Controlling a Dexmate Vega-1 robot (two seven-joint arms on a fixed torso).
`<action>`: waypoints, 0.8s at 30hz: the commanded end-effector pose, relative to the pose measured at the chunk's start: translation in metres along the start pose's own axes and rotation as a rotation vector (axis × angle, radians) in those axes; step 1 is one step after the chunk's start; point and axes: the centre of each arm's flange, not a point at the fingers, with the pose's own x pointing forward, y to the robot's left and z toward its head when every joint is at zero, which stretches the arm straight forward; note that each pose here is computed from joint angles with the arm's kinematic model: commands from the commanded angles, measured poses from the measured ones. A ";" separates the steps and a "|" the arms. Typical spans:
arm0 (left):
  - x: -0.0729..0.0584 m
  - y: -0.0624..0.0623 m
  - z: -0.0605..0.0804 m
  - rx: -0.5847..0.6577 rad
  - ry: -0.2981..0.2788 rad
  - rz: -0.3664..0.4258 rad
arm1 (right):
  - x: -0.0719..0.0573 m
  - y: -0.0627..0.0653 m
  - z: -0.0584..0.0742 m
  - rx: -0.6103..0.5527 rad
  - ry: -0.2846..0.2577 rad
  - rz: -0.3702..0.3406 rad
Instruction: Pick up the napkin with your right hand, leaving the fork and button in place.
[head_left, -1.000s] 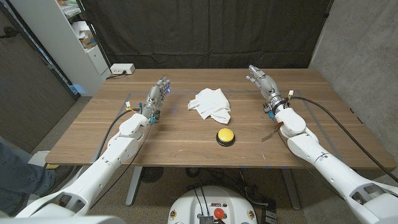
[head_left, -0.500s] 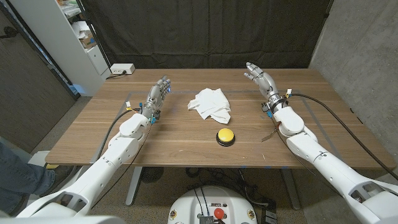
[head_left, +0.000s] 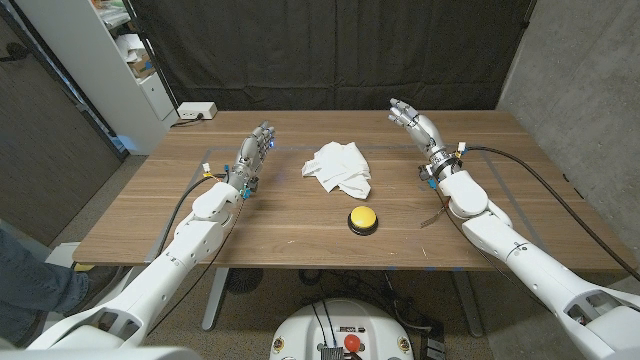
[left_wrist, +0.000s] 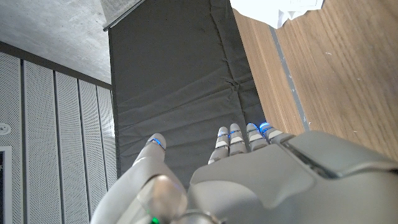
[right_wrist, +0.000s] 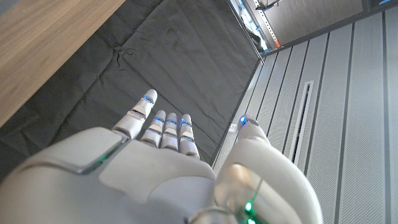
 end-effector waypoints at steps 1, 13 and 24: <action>-0.001 -0.003 0.000 0.001 -0.002 -0.001 | 0.001 0.007 0.007 -0.088 -0.041 0.040; -0.001 -0.007 0.002 0.004 -0.007 -0.005 | 0.003 0.011 0.010 -0.149 -0.060 0.066; 0.001 -0.012 0.000 0.001 -0.004 -0.014 | 0.006 0.012 0.011 -0.206 -0.065 0.086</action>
